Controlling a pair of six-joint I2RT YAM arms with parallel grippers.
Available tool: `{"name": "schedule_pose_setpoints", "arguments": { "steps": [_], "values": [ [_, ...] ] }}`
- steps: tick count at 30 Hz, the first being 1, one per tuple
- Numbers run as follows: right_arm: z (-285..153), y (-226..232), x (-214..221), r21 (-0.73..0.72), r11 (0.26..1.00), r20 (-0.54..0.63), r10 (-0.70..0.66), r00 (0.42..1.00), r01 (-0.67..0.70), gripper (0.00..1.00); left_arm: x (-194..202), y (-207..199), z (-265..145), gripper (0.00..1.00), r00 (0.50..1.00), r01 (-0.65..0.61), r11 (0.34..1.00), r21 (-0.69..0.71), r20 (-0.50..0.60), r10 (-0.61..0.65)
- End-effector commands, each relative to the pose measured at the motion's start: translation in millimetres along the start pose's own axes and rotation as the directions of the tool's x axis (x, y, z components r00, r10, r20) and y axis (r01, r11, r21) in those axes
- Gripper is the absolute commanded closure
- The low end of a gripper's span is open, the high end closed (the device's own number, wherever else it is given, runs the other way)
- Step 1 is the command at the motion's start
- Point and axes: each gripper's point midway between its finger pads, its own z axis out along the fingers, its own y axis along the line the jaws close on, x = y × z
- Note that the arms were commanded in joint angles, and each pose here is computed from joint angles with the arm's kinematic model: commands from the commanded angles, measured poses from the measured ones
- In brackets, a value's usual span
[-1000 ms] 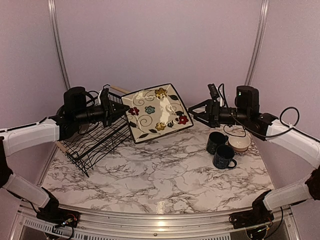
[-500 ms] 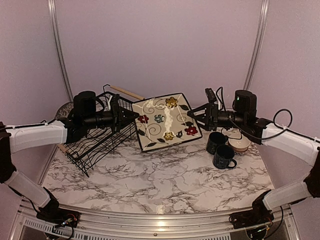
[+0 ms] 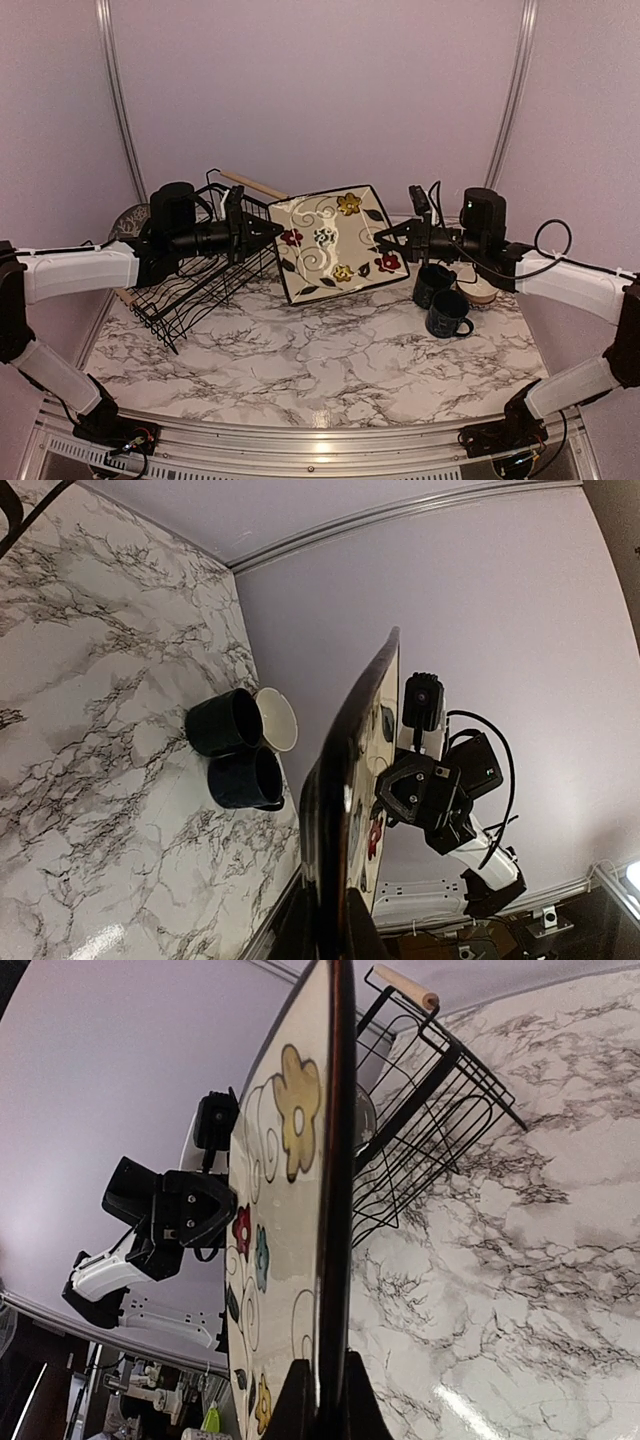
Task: Unload the mixed dishes from the dish rack
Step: Pass from the left arm to the right, then place the plate at the center of the board.
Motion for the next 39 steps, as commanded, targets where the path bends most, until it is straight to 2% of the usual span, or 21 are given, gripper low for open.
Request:
{"name": "schedule_pose_setpoints", "arguments": {
  "steps": [1,4,6,7,8,12,16,21,24,30,39],
  "values": [
    [1.7,28.7,0.9,-0.109,0.993,-0.01,-0.05,0.999,0.048,1.0,-7.2,-72.3,-5.0,0.94,0.99,-0.143,0.971,0.192,0.021,0.142],
    [-2.3,29.0,-2.1,-0.108,0.993,0.019,-0.049,0.999,0.051,1.0,-7.4,-60.0,-4.1,0.62,0.985,-0.173,0.979,0.111,0.014,0.172],
    [-7.1,30.7,-4.9,-0.102,0.993,0.045,-0.056,0.997,0.06,1.0,-8.1,-49.5,-6.6,0.45,0.981,-0.195,0.98,0.038,0.013,0.195],
    [-10.1,32.5,-6.4,-0.102,0.993,0.058,-0.059,0.997,0.065,1.0,-9.9,-47.3,-8.9,0.29,0.977,-0.212,0.977,0.014,0.02,0.212],
    [-14.0,34.7,-7.9,-0.101,0.992,0.072,-0.063,0.995,0.07,1.0,-11.2,-43.3,-11.3,0.2,0.975,-0.221,0.975,-0.014,0.021,0.221],
    [-28.3,27.7,-11.5,-0.06,0.997,0.109,-0.051,0.993,0.058,1.0,-27.1,-22.6,-29.2,0.07,0.965,-0.245,0.956,-0.16,0.053,0.256],
    [-42.5,5.6,-8.6,0.009,0.999,0.131,-0.032,0.991,0.031,1.0,-42.2,-9.9,-57.4,0.03,0.945,-0.269,0.911,-0.313,0.1,0.313],
    [-42.6,-33.6,10.3,0.157,0.987,0.077,-0.03,0.997,0.017,1.0,-53.6,-27.7,-90.2,0.02,0.898,-0.327,0.86,-0.392,0.156,0.412],
    [-44.4,-60.2,21.7,0.248,0.969,0.059,-0.008,0.998,-0.007,1.0,-54.5,-39.2,-96.2,0.01,0.886,-0.343,0.857,-0.384,0.169,0.431],
    [-35.6,-86.5,36.4,0.325,0.946,0.01,0.004,1.0,-0.007,1.0,-51.9,-45.2,-93.6,0.01,0.895,-0.338,0.875,-0.346,0.17,0.413],
    [-17.6,-118.9,47.0,0.367,0.93,-0.033,0.007,0.999,0.005,1.0,-48.9,-50.1,-92.5,0.01,0.903,-0.327,0.891,-0.315,0.175,0.393]
  ]
}}
